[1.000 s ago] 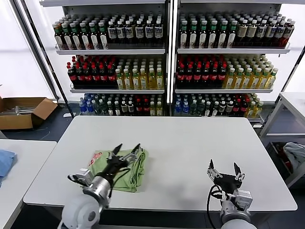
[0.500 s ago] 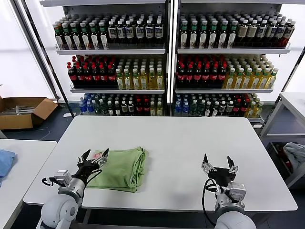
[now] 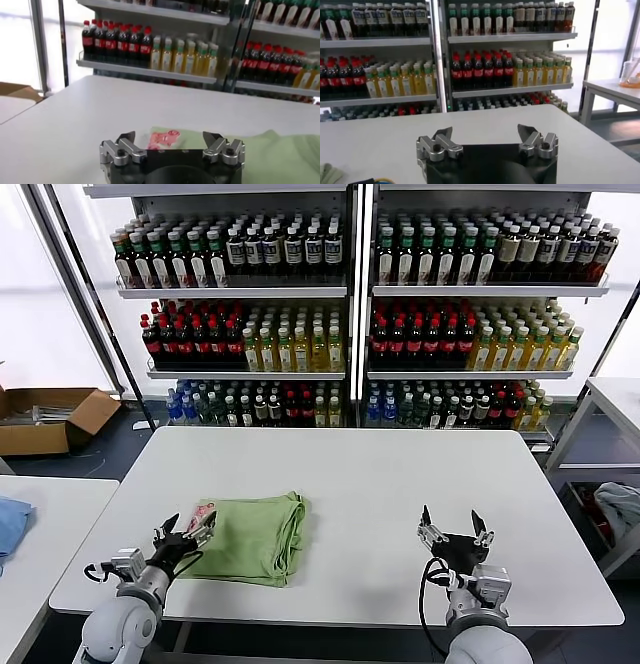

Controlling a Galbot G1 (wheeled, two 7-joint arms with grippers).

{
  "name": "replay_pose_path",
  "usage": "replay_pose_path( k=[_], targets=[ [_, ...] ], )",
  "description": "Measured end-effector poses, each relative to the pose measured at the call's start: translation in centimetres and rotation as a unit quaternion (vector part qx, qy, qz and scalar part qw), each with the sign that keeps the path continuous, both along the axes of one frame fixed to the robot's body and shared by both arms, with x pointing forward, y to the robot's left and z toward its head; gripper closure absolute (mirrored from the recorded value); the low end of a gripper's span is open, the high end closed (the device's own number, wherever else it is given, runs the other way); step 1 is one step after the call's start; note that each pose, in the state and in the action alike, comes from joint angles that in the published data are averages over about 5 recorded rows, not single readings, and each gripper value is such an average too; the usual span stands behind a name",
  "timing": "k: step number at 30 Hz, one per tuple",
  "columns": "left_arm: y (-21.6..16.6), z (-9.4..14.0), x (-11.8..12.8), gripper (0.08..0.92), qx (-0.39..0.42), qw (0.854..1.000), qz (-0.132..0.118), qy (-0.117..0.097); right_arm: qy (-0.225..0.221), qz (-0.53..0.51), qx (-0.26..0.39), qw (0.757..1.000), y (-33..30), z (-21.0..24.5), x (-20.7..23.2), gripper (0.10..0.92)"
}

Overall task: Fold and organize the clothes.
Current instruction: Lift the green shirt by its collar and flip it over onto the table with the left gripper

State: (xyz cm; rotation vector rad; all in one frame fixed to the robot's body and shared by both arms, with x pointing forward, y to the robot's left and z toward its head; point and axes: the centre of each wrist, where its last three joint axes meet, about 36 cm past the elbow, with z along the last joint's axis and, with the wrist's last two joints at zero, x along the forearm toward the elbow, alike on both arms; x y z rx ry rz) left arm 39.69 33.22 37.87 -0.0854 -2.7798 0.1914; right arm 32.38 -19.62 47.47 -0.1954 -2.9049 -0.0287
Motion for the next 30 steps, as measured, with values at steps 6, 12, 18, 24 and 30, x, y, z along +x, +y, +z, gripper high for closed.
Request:
replay_pose_path(
  k=[6, 12, 18, 24, 30],
  targets=[
    [0.4, -0.8, -0.1, 0.177, -0.001, 1.000, 0.000, 0.011, -0.001, 0.004, 0.001, 1.000, 0.4, 0.1, -0.1, 0.200],
    [0.6, -1.4, -0.1, 0.181, -0.006, 1.000, 0.001, 0.023, -0.001, 0.006, 0.000, 1.000, 0.5, 0.1, -0.3, 0.200],
    [0.7, -1.9, -0.2, 0.314, -0.013, 0.999, -0.002, 0.034, -0.003, 0.007, -0.001, 1.000, 0.5, 0.2, -0.3, 0.200],
    [0.2, -2.0, -0.4, 0.488, -0.020, 0.999, -0.009, 0.041, -0.005, 0.009, -0.001, 1.000, 0.7, 0.3, -0.3, 0.200],
    [0.0, -2.0, -0.6, 0.661, -0.022, 0.999, -0.013, 0.046, -0.005, 0.008, -0.001, 1.000, 0.7, 0.3, -0.3, 0.200]
  ],
)
